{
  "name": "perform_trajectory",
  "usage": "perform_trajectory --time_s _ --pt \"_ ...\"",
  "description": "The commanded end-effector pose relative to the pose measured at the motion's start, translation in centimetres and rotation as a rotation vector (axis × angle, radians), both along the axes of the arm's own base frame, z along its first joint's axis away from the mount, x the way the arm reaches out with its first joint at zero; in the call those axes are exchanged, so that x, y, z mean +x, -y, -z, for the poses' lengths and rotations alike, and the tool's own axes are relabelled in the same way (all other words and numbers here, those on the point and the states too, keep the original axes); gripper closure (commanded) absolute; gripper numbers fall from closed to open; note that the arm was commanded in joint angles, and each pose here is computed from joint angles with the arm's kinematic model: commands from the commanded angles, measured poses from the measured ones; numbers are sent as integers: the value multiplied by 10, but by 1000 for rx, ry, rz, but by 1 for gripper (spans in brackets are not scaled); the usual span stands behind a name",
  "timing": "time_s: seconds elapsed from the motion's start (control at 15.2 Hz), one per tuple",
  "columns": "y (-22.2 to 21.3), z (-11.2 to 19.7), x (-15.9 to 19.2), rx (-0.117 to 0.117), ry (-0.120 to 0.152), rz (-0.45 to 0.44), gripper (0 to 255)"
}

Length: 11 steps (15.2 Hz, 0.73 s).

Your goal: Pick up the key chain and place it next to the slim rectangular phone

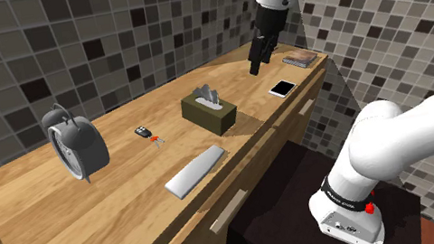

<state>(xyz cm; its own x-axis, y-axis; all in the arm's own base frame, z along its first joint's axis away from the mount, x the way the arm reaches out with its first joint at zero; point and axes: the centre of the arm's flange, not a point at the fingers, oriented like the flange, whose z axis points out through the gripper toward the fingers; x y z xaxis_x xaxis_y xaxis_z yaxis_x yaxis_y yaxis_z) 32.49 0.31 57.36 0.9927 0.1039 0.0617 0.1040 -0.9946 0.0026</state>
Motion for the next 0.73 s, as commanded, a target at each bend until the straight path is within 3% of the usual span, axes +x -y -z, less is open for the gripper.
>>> perform_trajectory --time_s 0.0,0.66 --pt "0 0 0 0 0 0 0" --pt "-79 63 88 -18 -2 6 0"
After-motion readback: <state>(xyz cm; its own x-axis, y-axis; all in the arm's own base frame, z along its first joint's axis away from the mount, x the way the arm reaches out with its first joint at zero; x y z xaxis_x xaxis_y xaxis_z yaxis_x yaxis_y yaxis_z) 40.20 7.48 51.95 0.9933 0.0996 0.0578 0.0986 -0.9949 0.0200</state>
